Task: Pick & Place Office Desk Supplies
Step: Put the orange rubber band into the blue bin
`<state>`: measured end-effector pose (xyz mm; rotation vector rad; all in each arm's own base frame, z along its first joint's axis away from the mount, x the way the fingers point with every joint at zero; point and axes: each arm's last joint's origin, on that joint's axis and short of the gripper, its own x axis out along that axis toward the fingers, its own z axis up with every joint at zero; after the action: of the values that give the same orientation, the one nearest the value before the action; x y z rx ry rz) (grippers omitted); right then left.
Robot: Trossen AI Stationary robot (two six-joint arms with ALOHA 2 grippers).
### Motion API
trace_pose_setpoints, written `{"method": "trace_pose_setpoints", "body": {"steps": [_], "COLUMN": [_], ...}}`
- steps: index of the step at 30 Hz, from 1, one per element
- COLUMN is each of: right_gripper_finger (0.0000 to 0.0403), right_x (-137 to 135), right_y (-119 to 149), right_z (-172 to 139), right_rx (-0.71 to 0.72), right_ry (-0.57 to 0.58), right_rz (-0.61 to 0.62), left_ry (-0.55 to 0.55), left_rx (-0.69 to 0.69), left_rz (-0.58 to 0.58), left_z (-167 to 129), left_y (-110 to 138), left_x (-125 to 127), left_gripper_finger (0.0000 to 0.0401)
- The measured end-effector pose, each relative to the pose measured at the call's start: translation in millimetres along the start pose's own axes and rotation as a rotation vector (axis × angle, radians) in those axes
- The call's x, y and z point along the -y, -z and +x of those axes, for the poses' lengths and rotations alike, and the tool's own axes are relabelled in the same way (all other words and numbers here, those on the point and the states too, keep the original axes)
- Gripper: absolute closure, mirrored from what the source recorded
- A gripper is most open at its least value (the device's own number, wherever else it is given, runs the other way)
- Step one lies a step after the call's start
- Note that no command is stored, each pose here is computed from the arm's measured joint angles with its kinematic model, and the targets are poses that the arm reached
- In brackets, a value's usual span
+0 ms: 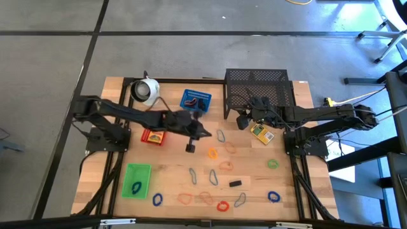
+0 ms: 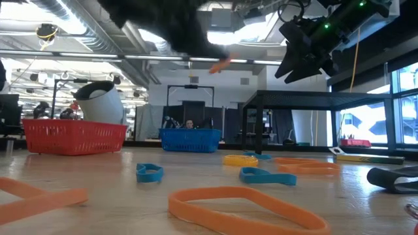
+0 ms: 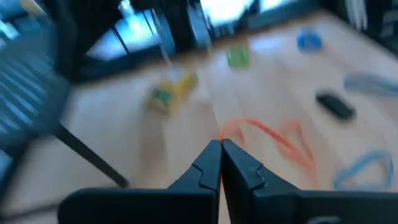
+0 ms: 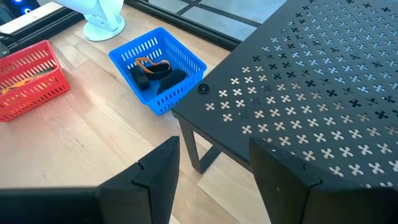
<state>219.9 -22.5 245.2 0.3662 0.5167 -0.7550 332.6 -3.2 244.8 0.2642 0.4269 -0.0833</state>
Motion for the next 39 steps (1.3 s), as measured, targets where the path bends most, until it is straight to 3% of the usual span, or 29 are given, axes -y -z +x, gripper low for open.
{"method": "trace_pose_setpoints", "body": {"steps": [8,15,21,25,30,39], "right_gripper_finger": [0.0208,0.0208,0.0208,0.0208,0.0208,0.0208], "right_x": [-0.1,-0.1,-0.1,-0.1,0.5,1.0], "right_y": [-0.1,-0.2,-0.2,-0.2,-1.1,-1.5], "right_z": [0.0,0.0,0.0,0.0,0.0,-0.1], "right_rx": [0.002,0.002,0.002,0.003,0.025,0.039], "right_ry": [-0.002,-0.001,-0.001,-0.001,0.027,0.047], "right_rz": [0.001,-0.001,-0.005,-0.016,-0.037,-0.037], "left_ry": [-0.101,-0.136,-0.344,-0.441,-0.668,-0.807], "left_rx": [0.376,0.445,0.332,0.158,-0.029,-0.198], "left_rz": [0.025,0.012,-0.094,-0.144,-0.242,-0.326], "left_z": [-57.9,-81.3,-78.1,-70.7,-55.1,-14.1], "left_y": [-54.0,-66.3,-58.1,-38.9,-10.0,46.5], "left_x": [-14.5,-13.4,-22.5,-34.9,-60.5,-106.5], "left_gripper_finger": [0.0399,0.0399,0.0399,0.0399,0.0398,0.0398]}}
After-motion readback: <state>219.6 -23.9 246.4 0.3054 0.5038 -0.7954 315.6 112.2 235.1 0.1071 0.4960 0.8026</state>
